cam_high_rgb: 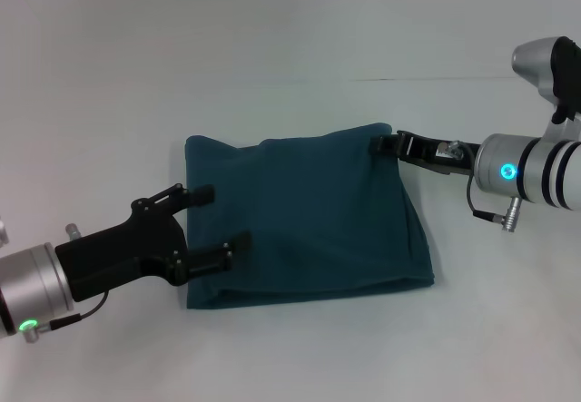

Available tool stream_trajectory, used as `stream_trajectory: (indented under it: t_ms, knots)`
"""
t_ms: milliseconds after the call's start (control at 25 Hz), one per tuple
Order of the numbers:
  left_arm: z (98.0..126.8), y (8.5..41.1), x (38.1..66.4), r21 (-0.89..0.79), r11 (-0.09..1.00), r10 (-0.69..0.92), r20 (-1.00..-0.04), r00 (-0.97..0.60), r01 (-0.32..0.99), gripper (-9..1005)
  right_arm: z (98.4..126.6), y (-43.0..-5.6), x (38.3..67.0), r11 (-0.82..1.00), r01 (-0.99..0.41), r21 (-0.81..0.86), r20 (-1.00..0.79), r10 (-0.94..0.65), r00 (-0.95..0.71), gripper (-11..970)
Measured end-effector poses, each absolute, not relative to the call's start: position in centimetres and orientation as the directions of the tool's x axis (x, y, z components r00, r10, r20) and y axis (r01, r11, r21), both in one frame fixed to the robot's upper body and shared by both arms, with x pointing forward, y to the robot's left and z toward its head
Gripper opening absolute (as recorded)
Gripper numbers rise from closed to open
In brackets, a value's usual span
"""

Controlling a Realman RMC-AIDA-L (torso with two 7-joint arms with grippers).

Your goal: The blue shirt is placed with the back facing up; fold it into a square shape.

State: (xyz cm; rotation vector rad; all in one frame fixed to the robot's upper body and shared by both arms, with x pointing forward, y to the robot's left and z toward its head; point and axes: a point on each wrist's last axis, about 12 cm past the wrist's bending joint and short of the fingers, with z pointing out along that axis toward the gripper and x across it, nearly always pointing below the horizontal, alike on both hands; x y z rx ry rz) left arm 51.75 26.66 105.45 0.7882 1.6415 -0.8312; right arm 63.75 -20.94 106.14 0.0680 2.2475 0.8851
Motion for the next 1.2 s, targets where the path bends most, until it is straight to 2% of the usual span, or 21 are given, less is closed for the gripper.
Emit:
stream_trajectory:
  t_ms: [160, 680, 1200]
  knots:
    - [105.4, 26.6, 51.7, -0.126, 0.534, 0.081, -0.977, -0.199, 0.836, 891, 105.8, -21.4, 63.5, 0.765, -0.18, 0.618, -0.59, 0.3, -0.75, 291]
    - [105.6, 26.4, 51.9, -0.133, 0.527, 0.078, -0.976, -0.204, 0.839, 890, 107.6, -24.8, 63.9, 0.722, -0.129, 0.68, -0.55, 0.386, -0.74, 292]
    - [105.6, 26.4, 52.1, -0.126, 0.534, 0.086, -0.976, -0.202, 0.836, 891, 107.1, -23.8, 63.8, 0.736, -0.113, 0.668, -0.526, 0.359, -0.771, 291]
